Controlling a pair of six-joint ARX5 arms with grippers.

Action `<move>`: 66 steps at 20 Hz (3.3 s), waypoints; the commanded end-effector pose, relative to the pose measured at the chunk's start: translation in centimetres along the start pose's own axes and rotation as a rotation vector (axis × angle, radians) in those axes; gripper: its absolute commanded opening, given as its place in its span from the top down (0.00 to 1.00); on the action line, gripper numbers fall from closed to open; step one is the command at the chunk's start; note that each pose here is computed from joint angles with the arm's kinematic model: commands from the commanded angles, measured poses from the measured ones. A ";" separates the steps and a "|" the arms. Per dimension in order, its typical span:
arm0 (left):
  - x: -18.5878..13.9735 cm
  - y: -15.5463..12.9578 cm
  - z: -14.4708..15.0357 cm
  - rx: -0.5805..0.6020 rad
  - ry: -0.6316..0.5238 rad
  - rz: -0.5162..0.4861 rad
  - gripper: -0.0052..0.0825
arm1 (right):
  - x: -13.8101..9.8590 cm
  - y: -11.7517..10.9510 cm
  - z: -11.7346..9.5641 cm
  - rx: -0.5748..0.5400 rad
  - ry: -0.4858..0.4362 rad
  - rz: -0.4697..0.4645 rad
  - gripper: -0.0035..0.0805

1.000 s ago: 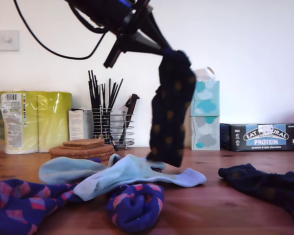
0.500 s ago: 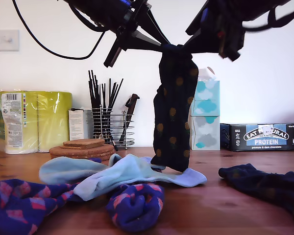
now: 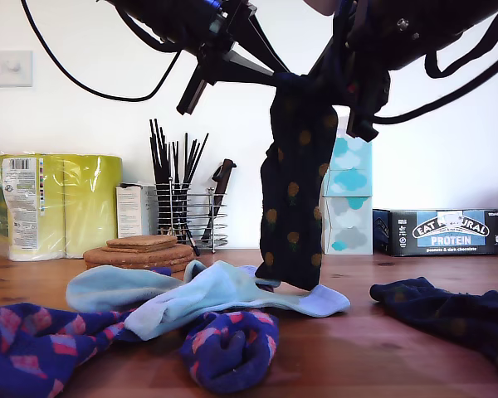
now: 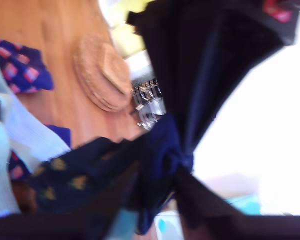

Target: Pair up the socks based on colour and pattern, by placing each sock on top of its pair

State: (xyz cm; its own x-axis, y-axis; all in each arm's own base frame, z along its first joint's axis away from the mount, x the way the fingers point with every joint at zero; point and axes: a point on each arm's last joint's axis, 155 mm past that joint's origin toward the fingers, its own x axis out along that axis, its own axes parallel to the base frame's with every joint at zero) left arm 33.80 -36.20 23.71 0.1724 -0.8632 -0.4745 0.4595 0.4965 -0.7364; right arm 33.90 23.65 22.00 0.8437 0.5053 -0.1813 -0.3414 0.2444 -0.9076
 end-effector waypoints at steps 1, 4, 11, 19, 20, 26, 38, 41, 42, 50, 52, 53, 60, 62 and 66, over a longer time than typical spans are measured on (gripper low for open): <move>0.7 0.5 -1.1 0.019 0.035 0.001 0.97 | 0.1 -1.8 0.3 0.006 0.013 -0.050 0.97; 0.7 0.5 -1.1 0.080 0.034 0.003 0.79 | -0.3 -3.1 0.1 0.023 0.038 -0.082 0.97; -3.7 4.0 -1.0 0.203 0.051 0.106 0.80 | -1.3 -4.8 -4.8 0.051 0.178 -0.100 0.97; -5.7 9.5 -4.1 0.296 0.144 0.329 0.96 | -1.7 -9.4 -5.6 0.060 0.240 -0.123 0.97; -5.5 10.1 -4.7 0.295 0.144 0.332 0.96 | -1.8 -9.5 -5.9 0.057 0.259 -0.116 0.97; -6.1 11.5 -7.7 0.282 0.141 0.337 0.96 | -2.4 -7.6 -8.8 0.122 0.355 -0.035 0.97; -8.1 9.1 -6.1 0.337 0.052 0.317 0.96 | -11.1 5.3 -8.6 0.383 0.540 0.484 0.97; -8.1 9.0 -6.1 0.338 0.052 0.315 0.96 | -16.0 10.2 -7.1 0.528 0.610 0.724 0.97; -8.0 9.0 -6.1 0.338 0.052 0.312 0.96 | -17.1 11.4 -6.7 0.553 0.630 0.792 0.97; -7.8 8.2 -6.5 0.333 0.064 0.261 0.96 | -19.1 15.6 -6.4 0.612 0.768 1.017 0.75; -7.8 8.0 -6.7 0.330 0.069 0.254 0.96 | -19.7 16.2 -6.7 0.616 0.813 1.049 0.54; -7.7 7.9 -6.7 0.331 0.069 0.247 0.96 | -19.6 16.2 -6.7 0.623 0.818 1.045 0.52; -7.6 7.3 -6.9 0.330 0.074 0.211 0.96 | -21.1 15.9 -6.3 0.681 0.850 1.046 0.45; -7.6 7.1 -6.8 0.333 0.072 0.201 0.96 | -21.9 15.9 -6.3 0.680 0.871 1.062 0.45; -7.4 6.5 -6.9 0.335 0.074 0.166 0.96 | -21.0 15.6 -5.9 0.716 0.843 1.030 0.47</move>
State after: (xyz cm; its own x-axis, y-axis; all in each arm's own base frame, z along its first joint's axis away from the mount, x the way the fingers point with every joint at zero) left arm 29.47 -25.81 19.24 0.2161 -0.7535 -0.6209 0.6883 0.5686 -0.4505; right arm 13.16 11.76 9.41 0.0007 0.1455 -0.9894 -0.8267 0.5567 0.0813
